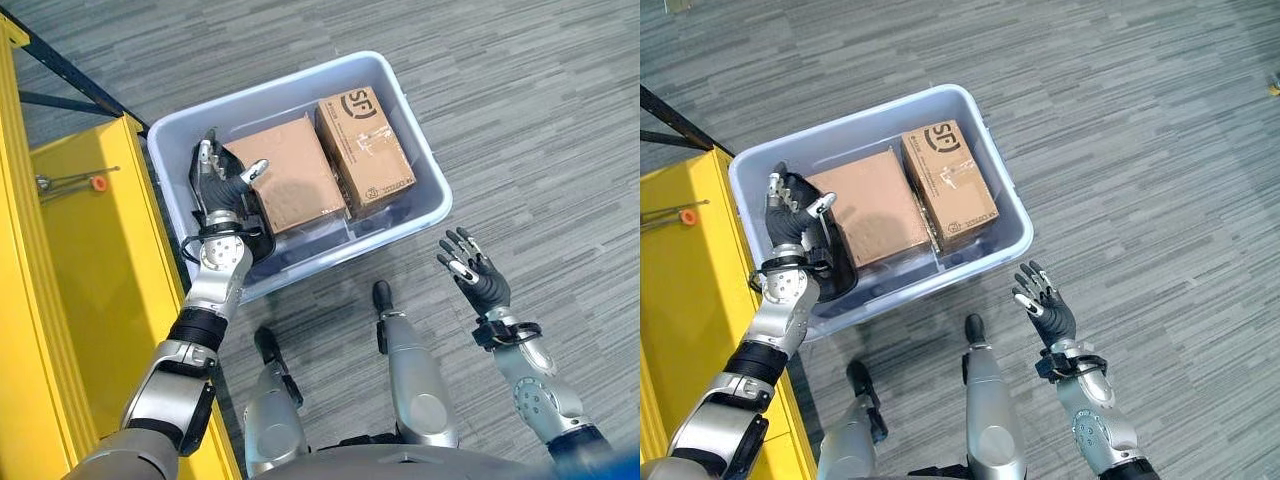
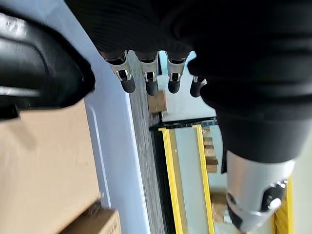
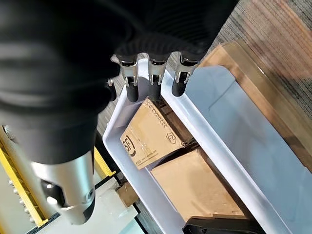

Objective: Move parts from the plastic box to the shelf.

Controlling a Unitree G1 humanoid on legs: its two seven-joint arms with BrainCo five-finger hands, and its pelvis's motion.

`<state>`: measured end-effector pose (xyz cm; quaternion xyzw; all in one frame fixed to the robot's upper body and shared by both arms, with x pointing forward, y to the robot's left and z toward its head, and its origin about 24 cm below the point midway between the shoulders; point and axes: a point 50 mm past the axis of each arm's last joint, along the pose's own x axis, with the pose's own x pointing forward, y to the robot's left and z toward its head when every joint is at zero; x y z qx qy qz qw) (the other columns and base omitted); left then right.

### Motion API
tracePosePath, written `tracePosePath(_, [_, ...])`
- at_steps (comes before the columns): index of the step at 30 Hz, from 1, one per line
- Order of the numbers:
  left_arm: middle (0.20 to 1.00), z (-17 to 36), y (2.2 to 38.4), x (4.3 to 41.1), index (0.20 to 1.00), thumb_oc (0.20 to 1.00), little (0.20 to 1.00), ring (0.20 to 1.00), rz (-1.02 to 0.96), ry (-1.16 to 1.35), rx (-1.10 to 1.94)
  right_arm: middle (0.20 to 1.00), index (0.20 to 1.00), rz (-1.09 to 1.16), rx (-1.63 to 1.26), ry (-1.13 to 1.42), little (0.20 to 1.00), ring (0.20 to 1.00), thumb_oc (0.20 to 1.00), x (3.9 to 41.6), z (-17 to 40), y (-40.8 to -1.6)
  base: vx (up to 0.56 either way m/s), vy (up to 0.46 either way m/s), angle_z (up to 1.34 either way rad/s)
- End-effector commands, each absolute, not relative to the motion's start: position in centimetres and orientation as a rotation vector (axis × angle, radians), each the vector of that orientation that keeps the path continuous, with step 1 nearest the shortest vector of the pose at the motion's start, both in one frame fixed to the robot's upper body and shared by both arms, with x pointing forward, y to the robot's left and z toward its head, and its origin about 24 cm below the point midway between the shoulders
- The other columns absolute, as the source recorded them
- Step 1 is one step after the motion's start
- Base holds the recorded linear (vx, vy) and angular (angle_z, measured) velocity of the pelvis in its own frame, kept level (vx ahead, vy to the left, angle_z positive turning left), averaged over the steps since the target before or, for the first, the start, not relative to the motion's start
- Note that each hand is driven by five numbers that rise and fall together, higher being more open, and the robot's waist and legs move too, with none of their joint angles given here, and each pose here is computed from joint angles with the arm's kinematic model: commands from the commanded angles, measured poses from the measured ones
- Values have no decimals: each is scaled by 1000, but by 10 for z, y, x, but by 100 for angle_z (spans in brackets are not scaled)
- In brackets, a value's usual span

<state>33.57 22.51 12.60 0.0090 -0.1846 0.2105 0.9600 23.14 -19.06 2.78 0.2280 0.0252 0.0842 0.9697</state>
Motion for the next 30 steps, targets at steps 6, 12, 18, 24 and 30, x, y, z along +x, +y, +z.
tracePosePath(6, [1000, 175, 244, 331, 1000, 1000, 1000, 1000, 552, -610, 141, 1000, 1000, 194, 513, -37, 1000, 1000, 1000, 231, 40, -184, 0, -6, 1])
tracePosePath(12, [1000, 162, 257, 354, 1000, 1000, 1000, 1000, 593, -450, 195, 1000, 1000, 226, 514, -24, 1000, 1000, 1000, 230, 39, -179, -7, -4, -2])
tracePosePath(18, [1000, 153, 278, 371, 1000, 1000, 1000, 1000, 652, -273, 227, 1000, 1000, 246, 502, -9, 1000, 1000, 1000, 227, 37, -179, -11, -5, -7])
tracePosePath(24, [1000, 142, 303, 371, 1000, 1000, 1000, 1000, 741, -126, 55, 1000, 1000, 245, 513, 16, 1000, 1000, 1000, 225, 34, -177, 34, 3, -10])
tracePosePath(30, [1000, 129, 312, 370, 1000, 1000, 1000, 1000, 828, -12, -193, 1000, 1000, 234, 538, 37, 1000, 1000, 1000, 222, 30, -174, 50, 0, -12])
